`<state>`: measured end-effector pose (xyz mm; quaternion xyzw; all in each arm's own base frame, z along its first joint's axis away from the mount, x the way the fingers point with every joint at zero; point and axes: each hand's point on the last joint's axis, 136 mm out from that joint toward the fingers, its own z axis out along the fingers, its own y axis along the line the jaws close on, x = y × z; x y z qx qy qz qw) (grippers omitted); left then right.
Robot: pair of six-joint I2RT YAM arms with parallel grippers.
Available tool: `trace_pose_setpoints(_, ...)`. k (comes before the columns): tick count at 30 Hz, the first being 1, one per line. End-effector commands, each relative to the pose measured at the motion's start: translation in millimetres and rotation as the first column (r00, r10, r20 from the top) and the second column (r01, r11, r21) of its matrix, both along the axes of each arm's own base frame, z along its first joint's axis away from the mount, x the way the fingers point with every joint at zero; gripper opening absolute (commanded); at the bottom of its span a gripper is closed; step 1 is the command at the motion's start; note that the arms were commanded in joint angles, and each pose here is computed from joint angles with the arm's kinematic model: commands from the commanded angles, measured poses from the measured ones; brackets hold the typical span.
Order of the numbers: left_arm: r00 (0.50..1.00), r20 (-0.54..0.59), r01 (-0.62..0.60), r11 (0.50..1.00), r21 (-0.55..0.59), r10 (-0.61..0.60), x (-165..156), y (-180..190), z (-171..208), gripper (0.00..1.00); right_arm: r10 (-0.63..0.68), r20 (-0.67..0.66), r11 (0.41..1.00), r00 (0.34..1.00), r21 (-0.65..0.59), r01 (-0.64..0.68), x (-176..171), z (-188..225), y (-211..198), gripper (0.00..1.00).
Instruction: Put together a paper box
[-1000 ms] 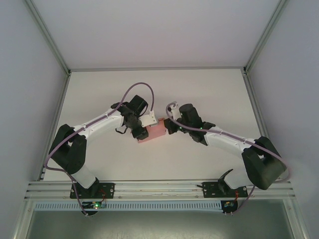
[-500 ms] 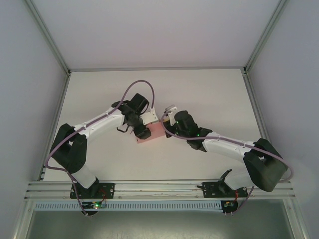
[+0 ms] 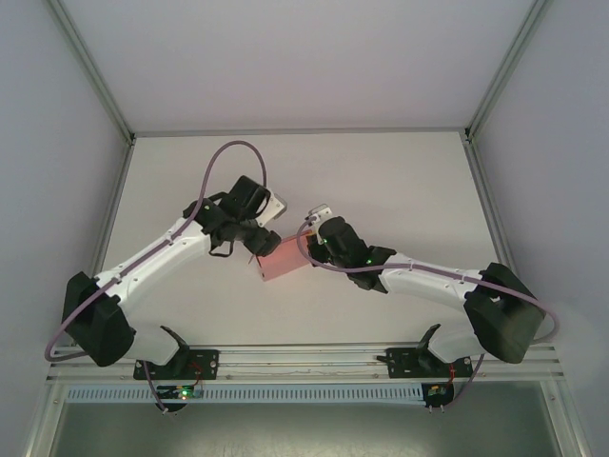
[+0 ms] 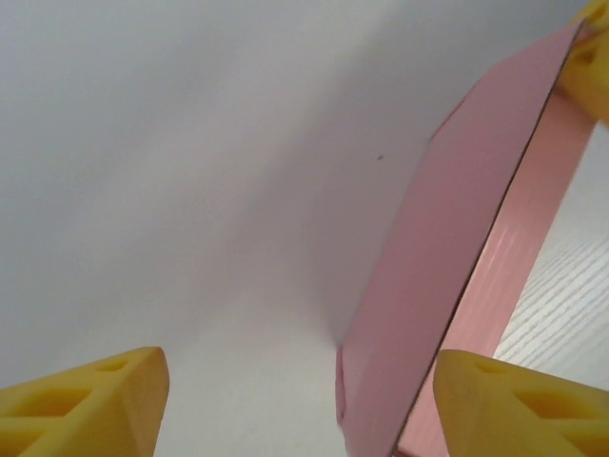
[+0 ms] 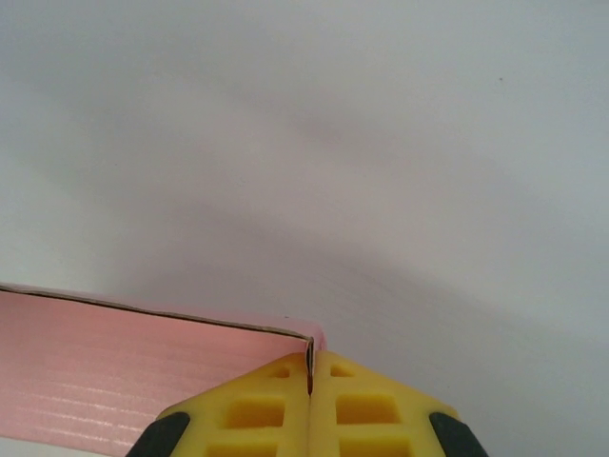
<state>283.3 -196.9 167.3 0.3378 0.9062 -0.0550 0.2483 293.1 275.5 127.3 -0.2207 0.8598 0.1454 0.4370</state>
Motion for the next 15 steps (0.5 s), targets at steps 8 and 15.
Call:
trace_pose_setpoints(8, 0.959, -0.113, -0.247, 0.962, 0.119, 0.260, -32, 26, -29, 0.40, -0.042, 0.005, 0.994, 0.999, -0.103, 0.042, 0, -5, -5, 0.00)
trace_pose_setpoints(15, 0.940, -0.160, -0.294, 0.953, 0.068, 0.302, -40, 22, -28, 0.28, -0.056, 0.021, 0.993, 0.998, -0.105, 0.058, -3, -1, -9, 0.00)
